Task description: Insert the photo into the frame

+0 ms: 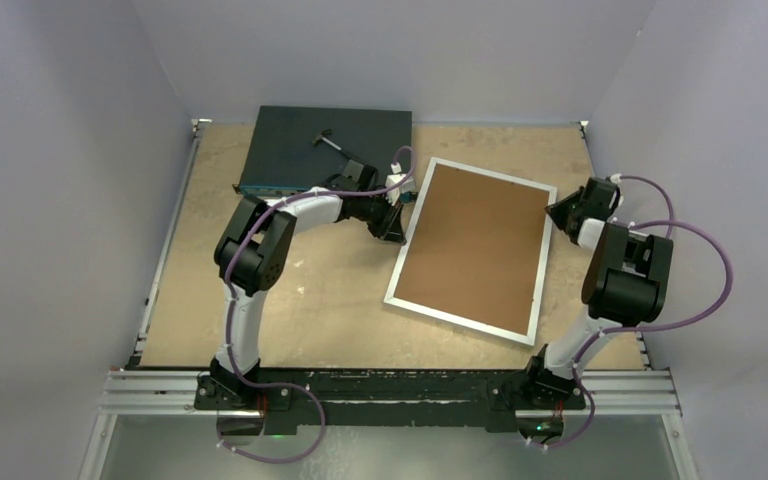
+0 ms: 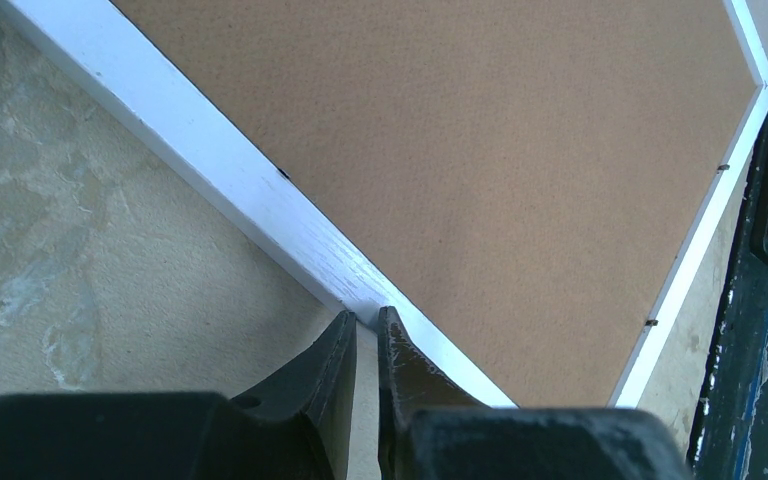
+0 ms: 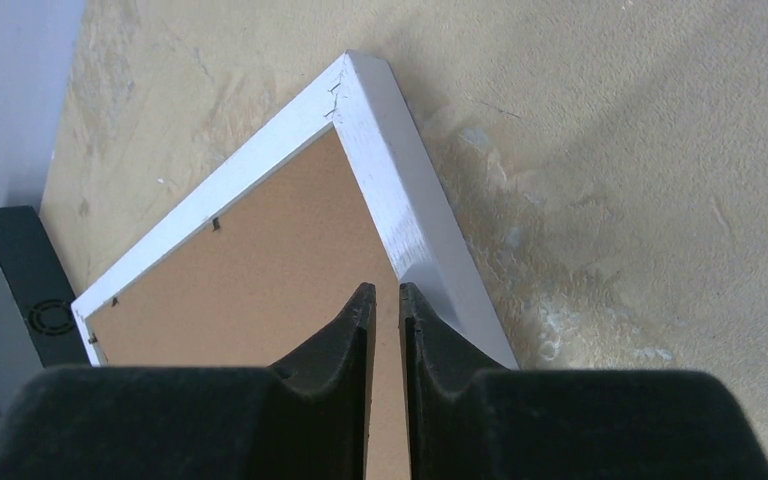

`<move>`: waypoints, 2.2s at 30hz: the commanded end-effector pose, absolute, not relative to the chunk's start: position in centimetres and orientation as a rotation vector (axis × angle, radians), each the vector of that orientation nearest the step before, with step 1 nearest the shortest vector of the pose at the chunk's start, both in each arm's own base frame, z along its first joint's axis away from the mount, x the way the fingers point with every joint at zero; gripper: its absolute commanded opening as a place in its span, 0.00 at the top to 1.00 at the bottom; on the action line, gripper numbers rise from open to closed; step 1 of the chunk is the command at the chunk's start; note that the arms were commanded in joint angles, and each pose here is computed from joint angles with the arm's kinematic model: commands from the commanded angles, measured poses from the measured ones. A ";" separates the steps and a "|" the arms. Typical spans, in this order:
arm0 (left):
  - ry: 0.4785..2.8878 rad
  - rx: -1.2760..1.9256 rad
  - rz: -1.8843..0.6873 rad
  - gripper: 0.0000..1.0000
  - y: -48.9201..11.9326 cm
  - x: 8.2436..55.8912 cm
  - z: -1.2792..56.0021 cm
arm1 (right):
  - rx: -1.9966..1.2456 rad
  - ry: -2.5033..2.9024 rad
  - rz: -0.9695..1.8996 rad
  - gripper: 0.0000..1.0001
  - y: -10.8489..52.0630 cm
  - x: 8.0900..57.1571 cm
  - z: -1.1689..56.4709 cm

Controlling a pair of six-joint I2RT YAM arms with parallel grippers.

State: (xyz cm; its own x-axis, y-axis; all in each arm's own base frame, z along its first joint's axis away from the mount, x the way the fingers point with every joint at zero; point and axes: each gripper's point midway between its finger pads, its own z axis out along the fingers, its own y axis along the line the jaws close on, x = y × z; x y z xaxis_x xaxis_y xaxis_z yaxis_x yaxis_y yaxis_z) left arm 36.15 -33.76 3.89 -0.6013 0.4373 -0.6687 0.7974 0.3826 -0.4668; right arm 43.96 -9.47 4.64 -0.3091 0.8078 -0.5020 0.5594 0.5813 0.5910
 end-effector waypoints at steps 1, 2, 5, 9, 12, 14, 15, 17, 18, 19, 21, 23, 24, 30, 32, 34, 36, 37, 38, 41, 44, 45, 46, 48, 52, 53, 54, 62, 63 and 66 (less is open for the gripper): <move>2.287 1.135 -0.961 0.94 -33.3 35.7 -1.1 | 1.173 2.181 0.427 0.82 -5.7 40.1 0.5; 2.290 1.134 -0.962 0.94 -33.3 35.6 -1.2 | 1.180 2.186 0.426 0.83 -5.6 39.9 0.2; 2.290 1.143 -0.967 0.95 -33.3 35.4 -1.3 | 1.182 2.192 0.437 0.83 -4.9 39.8 -0.1; 2.292 1.142 -0.970 0.95 -33.3 35.3 -1.3 | 1.195 2.198 0.446 0.83 -4.2 39.7 -0.5; 2.289 1.146 -0.970 0.95 -33.3 35.3 -1.3 | 1.200 2.196 0.461 0.84 -4.0 39.7 -0.5; 2.291 1.148 -0.969 0.96 -33.3 35.2 -1.4 | 1.186 2.186 0.465 0.84 -4.1 40.0 0.0; 2.291 1.148 -0.970 0.96 -33.3 35.2 -1.4 | 1.172 2.173 0.469 0.84 -4.2 40.4 0.6; 2.289 1.147 -0.969 0.96 -33.3 35.3 -1.3 | 1.122 2.141 0.489 0.83 -4.2 41.3 2.5; 2.289 1.146 -0.967 0.96 -33.4 35.3 -1.3 | 1.097 2.132 0.513 0.82 -3.9 41.6 3.5; 2.292 1.145 -0.966 0.96 -33.3 35.3 -1.3 | 1.084 2.111 0.543 0.82 -3.8 41.9 4.8; 2.291 1.144 -0.962 0.96 -33.3 35.4 -1.3 | 1.053 2.066 0.530 0.81 -4.4 42.5 7.1; 2.291 1.142 -0.959 0.96 -33.3 35.5 -1.2 | 1.038 2.033 0.497 0.80 -5.5 42.8 8.8; 2.294 1.143 -0.958 0.97 -33.3 35.4 -1.3 | 1.040 2.016 0.478 0.80 -6.1 42.7 9.3; 2.297 1.146 -0.953 0.97 -33.2 35.4 -1.3 | 1.102 1.964 0.395 0.79 -9.9 41.7 9.1; 2.302 1.145 -0.948 0.97 -33.0 35.4 -1.4 | 1.115 1.975 0.369 0.79 -10.4 41.5 8.3; 2.305 1.143 -0.942 0.98 -32.9 35.4 -1.4 | 1.121 1.993 0.361 0.79 -10.4 41.0 7.8; 2.306 1.137 -0.944 0.98 -32.9 35.5 -1.3 | 1.108 2.016 0.377 0.80 -9.7 39.9 7.6; 2.308 1.134 -0.946 0.98 -32.9 35.5 -1.3 | 1.102 2.022 0.387 0.80 -9.3 39.3 7.7; 2.307 1.132 -0.946 0.98 -32.9 35.5 -1.2 | 1.098 2.037 0.389 0.80 -8.8 38.3 7.7; 2.302 1.134 -0.949 0.98 -32.9 35.5 -0.8 | 1.088 2.080 0.361 0.76 -7.8 35.2 7.5; 2.297 1.137 -0.951 0.98 -32.9 35.5 -0.5 | 1.117 2.175 0.342 0.72 -6.4 31.3 6.3; 2.296 1.136 -0.949 0.98 -32.9 35.5 -0.4 | 1.130 2.203 0.350 0.69 -5.8 30.3 6.1; 2.296 1.137 -0.948 0.98 -32.9 35.5 -0.4 | 1.154 2.227 0.337 0.66 -5.6 29.2 5.8; 2.298 1.140 -0.938 0.98 -32.7 35.6 -0.3 | 1.152 2.270 0.307 0.63 -5.3 27.6 5.7; 2.309 1.139 -0.936 0.98 -32.6 35.4 -0.6 | 1.179 2.294 0.288 0.60 -4.9 26.4 6.5; 2.312 1.139 -0.939 0.98 -32.6 35.3 -0.6 | 1.195 2.314 0.279 0.59 -4.9 26.0 6.4; 2.313 1.137 -0.940 0.98 -32.6 35.3 -0.7 | 1.210 2.344 0.289 0.58 -4.5 25.5 6.1; 2.302 1.125 -0.941 0.98 -32.7 35.9 -0.5 | 1.244 2.509 0.119 0.56 -5.8 23.5 5.5; 2.301 1.124 -0.946 0.98 -32.8 35.9 -0.5 | 1.244 2.516 0.106 0.56 -6.0 23.5 5.7; 2.295 1.123 -0.959 0.98 -32.9 35.8 -0.5 | 1.249 2.528 0.104 0.56 -5.9 23.2 5.6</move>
